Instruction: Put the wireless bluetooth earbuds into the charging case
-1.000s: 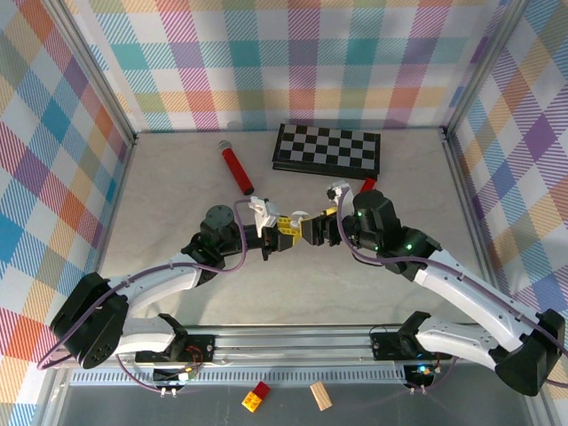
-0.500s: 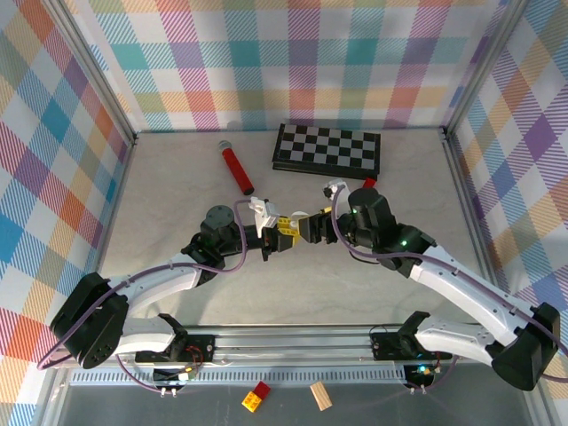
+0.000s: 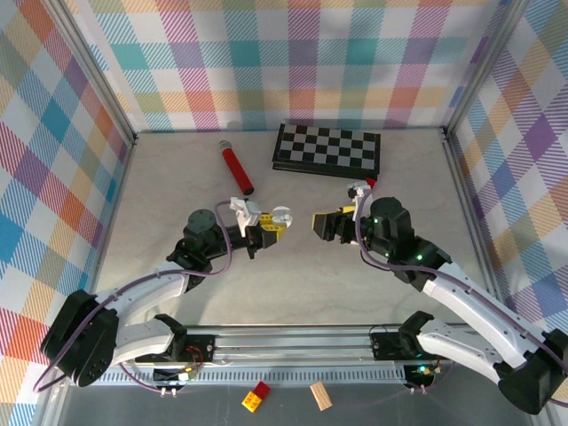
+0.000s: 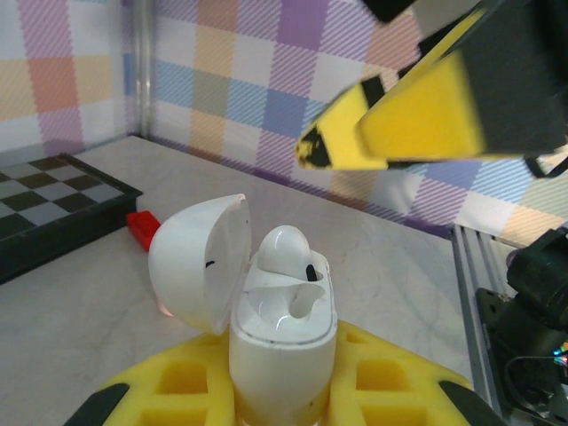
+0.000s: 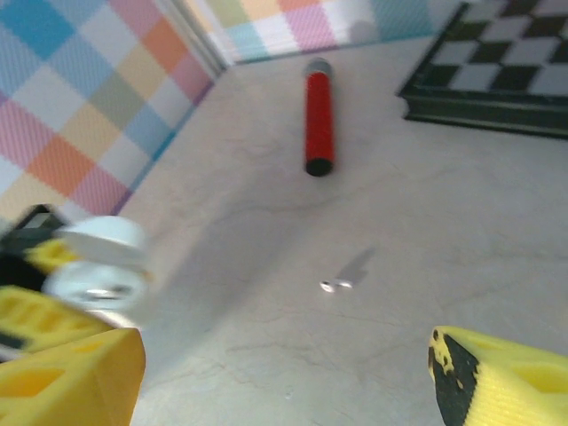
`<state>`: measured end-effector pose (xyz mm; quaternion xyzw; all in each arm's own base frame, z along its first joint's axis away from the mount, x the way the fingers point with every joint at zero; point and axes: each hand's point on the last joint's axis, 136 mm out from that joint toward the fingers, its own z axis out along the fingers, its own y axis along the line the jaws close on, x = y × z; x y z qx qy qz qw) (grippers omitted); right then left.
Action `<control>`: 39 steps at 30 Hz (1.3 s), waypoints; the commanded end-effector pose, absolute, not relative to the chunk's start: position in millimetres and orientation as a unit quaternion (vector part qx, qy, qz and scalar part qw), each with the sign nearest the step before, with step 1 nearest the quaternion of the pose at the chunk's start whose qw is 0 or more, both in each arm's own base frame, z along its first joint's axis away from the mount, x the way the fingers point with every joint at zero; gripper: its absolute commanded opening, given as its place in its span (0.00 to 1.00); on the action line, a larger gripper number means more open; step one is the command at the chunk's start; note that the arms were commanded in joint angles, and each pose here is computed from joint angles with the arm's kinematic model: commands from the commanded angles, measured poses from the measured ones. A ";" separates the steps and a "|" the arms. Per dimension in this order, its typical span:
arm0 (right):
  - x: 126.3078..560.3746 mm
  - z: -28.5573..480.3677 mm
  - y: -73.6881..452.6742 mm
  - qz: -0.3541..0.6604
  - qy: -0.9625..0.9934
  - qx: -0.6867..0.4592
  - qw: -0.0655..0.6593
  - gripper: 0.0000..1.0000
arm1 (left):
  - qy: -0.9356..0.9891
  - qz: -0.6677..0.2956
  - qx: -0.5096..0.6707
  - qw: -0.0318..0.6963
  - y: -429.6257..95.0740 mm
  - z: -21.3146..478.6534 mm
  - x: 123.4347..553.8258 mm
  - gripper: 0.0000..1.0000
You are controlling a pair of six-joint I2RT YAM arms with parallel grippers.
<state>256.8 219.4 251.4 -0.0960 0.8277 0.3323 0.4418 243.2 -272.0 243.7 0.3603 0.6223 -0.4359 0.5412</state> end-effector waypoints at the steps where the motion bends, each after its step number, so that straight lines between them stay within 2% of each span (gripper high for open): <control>1: 274.3 222.5 216.2 0.329 0.851 -0.045 0.406 0.82 | 0.602 -0.423 0.346 0.582 -258.6 261.4 243.7 0.07; 11: 318.8 143.4 277.1 0.321 0.900 -0.098 0.279 0.82 | 0.633 -0.405 0.212 0.625 -197.0 245.0 277.1 0.06; 17: 338.9 97.5 318.7 0.321 0.918 -0.121 0.200 0.79 | 0.637 -0.392 0.184 0.638 -183.9 242.6 282.3 0.06; 23: 357.3 66.6 356.2 0.307 0.927 -0.138 0.167 0.78 | 0.647 -0.379 0.175 0.638 -179.2 240.9 284.4 0.06; 32: 352.6 30.9 380.5 0.302 0.932 -0.158 0.120 0.78 | 0.669 -0.352 0.130 0.641 -161.5 236.5 292.1 0.04; 39: 332.8 34.0 379.3 0.299 0.931 -0.176 0.111 0.78 | 0.673 -0.334 0.112 0.650 -148.1 239.4 292.7 0.04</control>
